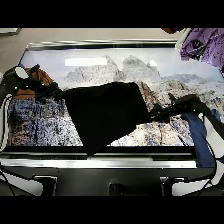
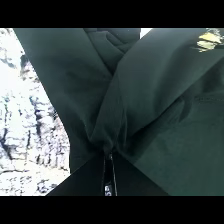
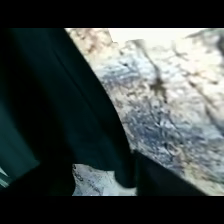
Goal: Fold the clothes and pants, and hang the long-sleeved shirts on hangers.
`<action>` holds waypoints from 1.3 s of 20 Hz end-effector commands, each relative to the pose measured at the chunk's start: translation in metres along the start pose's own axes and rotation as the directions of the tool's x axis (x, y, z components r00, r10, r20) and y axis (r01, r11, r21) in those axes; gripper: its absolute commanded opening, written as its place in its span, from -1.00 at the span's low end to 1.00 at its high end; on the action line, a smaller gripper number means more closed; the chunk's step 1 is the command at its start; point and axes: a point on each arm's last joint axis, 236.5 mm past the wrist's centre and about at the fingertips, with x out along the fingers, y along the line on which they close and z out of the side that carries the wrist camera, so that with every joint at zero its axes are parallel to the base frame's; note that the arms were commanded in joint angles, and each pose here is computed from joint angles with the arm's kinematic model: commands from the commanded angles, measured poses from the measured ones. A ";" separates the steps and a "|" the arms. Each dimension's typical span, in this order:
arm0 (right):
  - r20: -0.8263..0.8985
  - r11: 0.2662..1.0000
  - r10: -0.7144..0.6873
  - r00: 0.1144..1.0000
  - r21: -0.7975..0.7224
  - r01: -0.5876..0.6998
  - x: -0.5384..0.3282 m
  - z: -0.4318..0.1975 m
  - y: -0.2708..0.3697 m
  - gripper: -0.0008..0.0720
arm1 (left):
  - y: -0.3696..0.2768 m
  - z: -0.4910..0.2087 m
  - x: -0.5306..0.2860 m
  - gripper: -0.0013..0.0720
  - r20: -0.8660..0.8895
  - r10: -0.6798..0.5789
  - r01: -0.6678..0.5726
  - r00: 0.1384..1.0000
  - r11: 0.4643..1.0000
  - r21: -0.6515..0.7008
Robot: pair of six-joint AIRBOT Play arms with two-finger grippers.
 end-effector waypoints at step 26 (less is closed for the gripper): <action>0.345 0.967 -0.203 0.917 -0.079 0.244 -0.202 0.094 0.025 0.07 | -0.048 -0.039 0.024 -0.91 -0.120 -0.015 0.023 0.993 0.998 0.067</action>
